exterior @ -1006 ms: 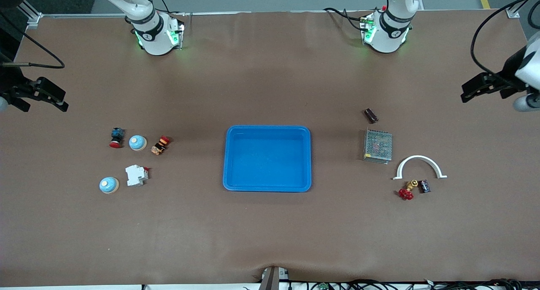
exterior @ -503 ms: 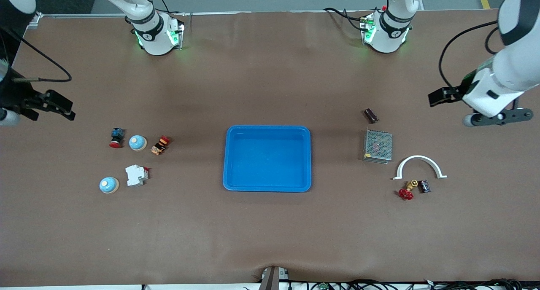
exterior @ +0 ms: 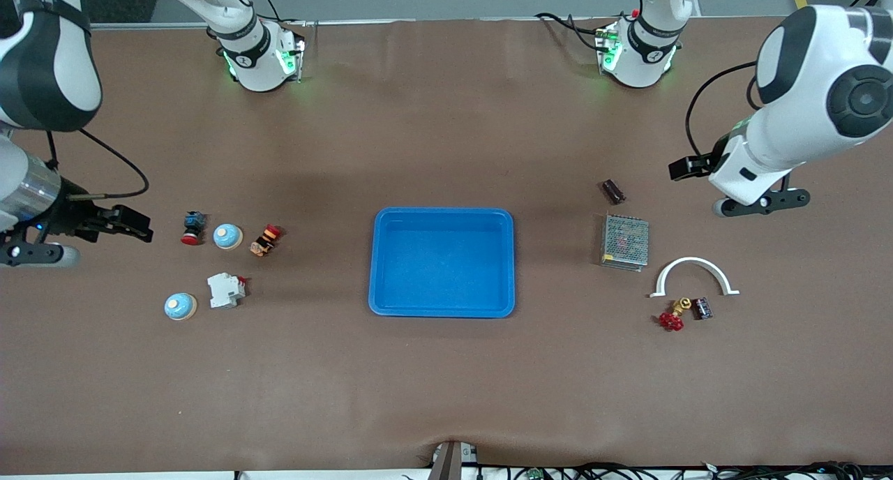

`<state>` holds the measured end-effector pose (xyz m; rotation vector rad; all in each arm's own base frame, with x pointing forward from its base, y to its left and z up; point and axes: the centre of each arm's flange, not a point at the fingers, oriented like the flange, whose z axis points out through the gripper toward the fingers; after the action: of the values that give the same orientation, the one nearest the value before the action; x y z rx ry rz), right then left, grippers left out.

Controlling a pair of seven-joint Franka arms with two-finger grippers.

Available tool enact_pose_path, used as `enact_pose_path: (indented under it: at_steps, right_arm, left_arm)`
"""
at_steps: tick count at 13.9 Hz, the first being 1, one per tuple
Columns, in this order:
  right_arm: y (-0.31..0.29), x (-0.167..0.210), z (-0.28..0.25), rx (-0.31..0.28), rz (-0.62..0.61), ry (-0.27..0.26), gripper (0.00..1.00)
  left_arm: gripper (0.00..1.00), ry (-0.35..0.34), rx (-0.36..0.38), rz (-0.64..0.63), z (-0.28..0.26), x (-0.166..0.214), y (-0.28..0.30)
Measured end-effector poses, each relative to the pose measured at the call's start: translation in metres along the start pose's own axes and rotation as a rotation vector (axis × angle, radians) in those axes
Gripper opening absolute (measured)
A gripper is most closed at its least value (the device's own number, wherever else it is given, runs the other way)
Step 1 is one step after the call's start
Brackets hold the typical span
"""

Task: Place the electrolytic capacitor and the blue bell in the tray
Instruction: 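Reach the left gripper to the capacitor while the right gripper reaches a bell, then grasp the capacitor with the left gripper while the right gripper lowers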

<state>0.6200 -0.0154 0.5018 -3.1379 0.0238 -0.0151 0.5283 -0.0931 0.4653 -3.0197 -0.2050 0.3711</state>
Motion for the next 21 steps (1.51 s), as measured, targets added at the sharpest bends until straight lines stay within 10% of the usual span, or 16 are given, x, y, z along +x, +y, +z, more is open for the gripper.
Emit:
enact_pose_path:
  at_steps: [13,21]
  right_arm:
    - [0.013,0.039,0.112,0.009,-0.602,-0.028,1.00]
    - [0.074,0.044,0.190,0.042,-0.912,-0.069,1.00]
  left_arm:
    - [1.00,0.056,-0.021,-0.141,0.186,-0.030,0.027]
    - [0.77,0.088,-0.103,-0.200,0.268,-0.026,0.038]
